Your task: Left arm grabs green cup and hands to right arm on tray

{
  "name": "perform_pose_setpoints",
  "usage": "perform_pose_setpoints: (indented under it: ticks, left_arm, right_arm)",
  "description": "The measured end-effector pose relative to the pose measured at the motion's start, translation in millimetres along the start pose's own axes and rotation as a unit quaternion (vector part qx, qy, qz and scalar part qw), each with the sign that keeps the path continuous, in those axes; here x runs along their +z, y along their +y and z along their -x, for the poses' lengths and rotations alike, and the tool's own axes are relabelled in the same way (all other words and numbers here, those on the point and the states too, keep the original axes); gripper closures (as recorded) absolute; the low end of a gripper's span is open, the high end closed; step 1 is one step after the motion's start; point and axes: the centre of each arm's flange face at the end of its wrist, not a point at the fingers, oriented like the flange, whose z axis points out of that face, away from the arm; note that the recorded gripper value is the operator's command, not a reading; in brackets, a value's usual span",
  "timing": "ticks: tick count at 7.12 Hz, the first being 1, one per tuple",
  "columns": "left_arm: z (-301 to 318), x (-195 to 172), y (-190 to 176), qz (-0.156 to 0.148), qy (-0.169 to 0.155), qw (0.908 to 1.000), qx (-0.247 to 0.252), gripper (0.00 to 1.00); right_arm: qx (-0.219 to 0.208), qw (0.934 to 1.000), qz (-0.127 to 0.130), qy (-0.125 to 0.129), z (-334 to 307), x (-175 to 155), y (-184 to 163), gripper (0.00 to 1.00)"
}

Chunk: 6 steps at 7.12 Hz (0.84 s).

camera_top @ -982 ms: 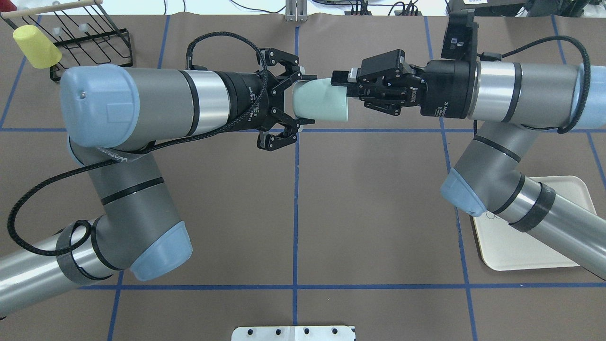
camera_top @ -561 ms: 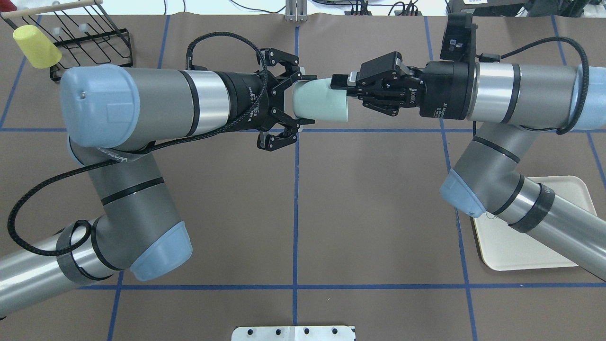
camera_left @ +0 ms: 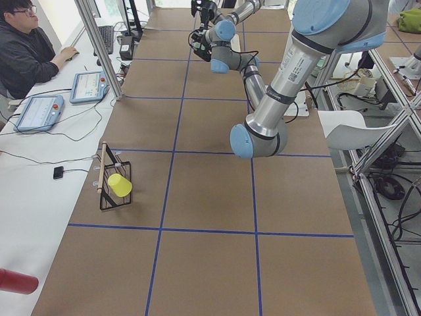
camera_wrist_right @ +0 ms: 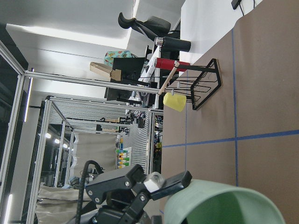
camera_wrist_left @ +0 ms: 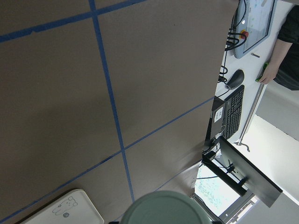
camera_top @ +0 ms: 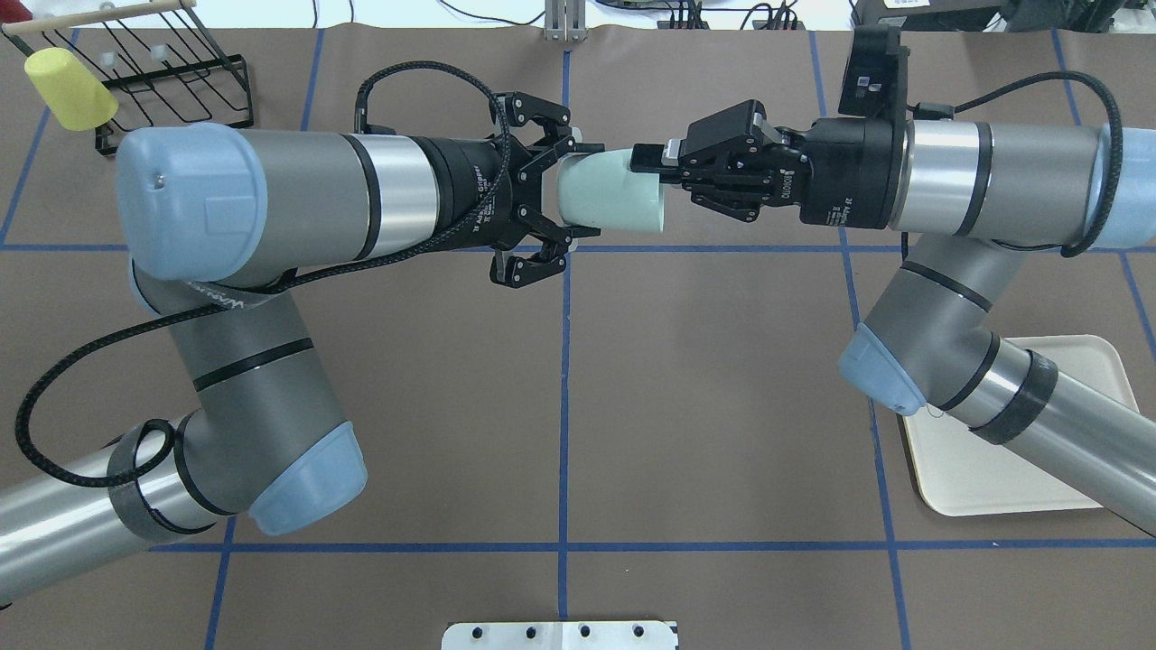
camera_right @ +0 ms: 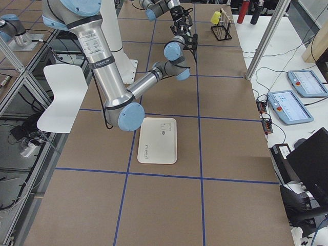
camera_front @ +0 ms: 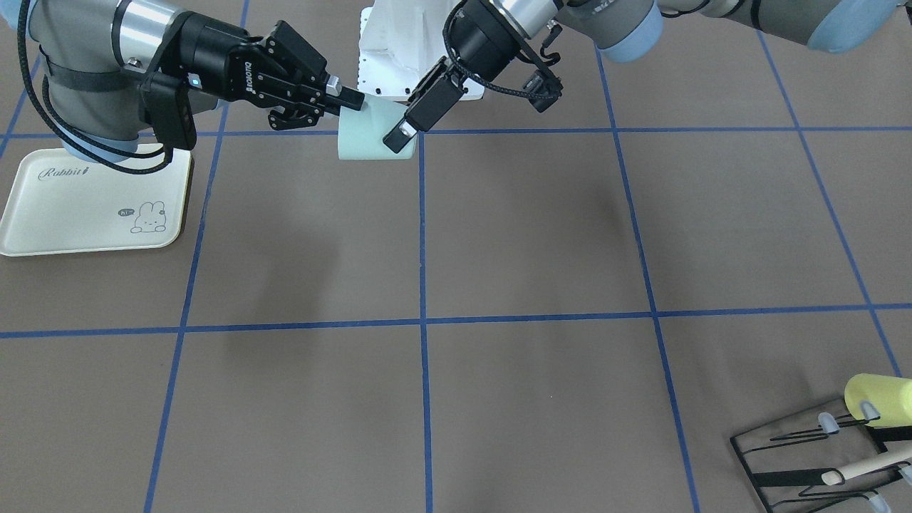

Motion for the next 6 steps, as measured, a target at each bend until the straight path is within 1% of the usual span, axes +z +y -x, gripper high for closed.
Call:
perform_pose_setpoints:
  ticks: [6]
  left_arm:
    - [1.1,-1.9,-1.9,-0.001,-0.001,1.0000,0.008,0.00]
  right_arm:
    - [-0.004,1.0000,0.000,0.001,-1.2,-1.5,0.1,1.00]
